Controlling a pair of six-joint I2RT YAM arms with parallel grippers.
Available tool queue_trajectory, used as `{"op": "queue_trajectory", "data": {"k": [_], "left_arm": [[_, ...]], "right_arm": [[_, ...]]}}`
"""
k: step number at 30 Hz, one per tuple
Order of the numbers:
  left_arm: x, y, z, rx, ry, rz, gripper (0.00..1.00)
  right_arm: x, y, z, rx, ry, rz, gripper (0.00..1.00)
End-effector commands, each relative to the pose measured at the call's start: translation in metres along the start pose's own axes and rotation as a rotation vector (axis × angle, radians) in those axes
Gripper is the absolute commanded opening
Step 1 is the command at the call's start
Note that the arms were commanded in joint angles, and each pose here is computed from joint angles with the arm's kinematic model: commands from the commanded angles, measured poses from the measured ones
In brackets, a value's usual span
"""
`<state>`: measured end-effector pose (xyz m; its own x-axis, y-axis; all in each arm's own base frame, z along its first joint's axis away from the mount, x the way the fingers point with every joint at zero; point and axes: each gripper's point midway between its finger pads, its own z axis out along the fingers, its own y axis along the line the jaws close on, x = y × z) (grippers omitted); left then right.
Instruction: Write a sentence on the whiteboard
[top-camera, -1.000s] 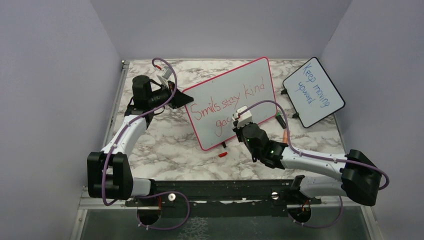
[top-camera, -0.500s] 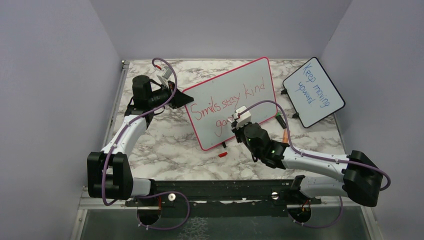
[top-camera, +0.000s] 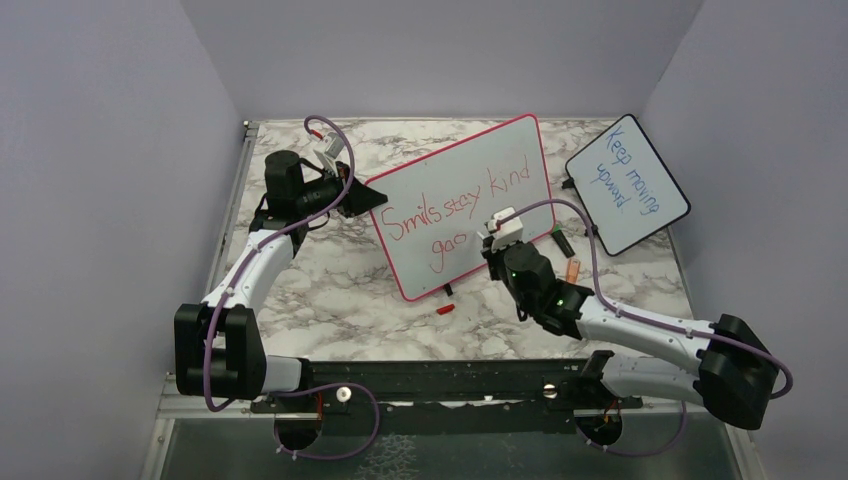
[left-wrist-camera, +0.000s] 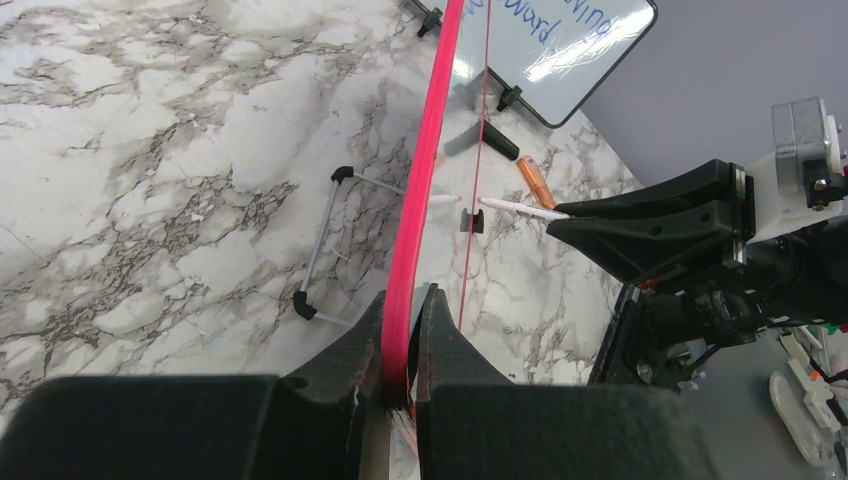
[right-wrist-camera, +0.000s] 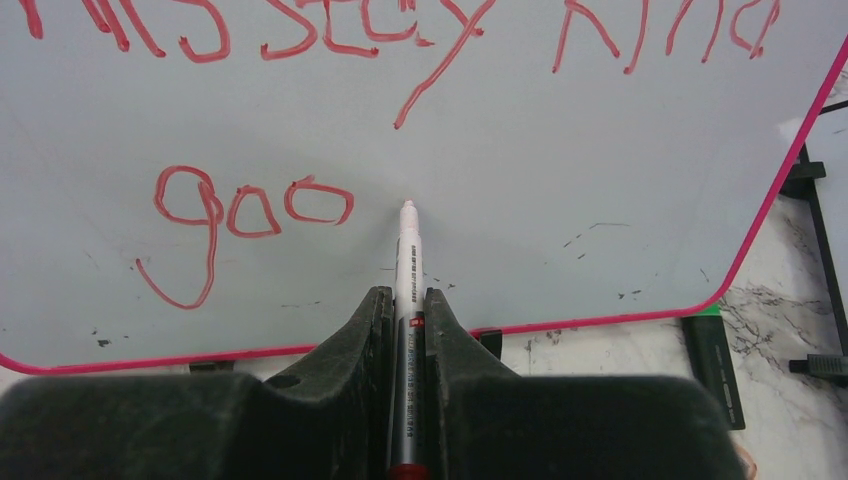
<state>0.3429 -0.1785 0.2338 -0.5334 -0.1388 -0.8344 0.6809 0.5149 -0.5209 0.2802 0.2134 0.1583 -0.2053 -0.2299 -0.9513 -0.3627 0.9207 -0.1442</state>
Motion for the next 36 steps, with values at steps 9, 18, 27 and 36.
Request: {"op": "queue_trajectory", "data": {"k": [9, 18, 27, 36], "left_arm": [[0.037, 0.047, 0.002, -0.187, 0.088, 0.010, 0.00], [0.038, 0.046, 0.002, -0.187, 0.089, 0.009, 0.00], [0.037, 0.046, 0.003, -0.185, 0.089, 0.010, 0.00], [0.037, 0.047, 0.002, -0.187, 0.089, 0.009, 0.00]], "right_arm": [[-0.003, 0.000, 0.008, 0.004, -0.025, 0.025, 0.01], [-0.006, 0.008, 0.012, -0.033, -0.040, 0.027, 0.01], [-0.005, 0.018, 0.009, -0.099, -0.028, 0.026, 0.01], [0.014, 0.025, 0.003, -0.147, 0.047, 0.015, 0.01]]}}
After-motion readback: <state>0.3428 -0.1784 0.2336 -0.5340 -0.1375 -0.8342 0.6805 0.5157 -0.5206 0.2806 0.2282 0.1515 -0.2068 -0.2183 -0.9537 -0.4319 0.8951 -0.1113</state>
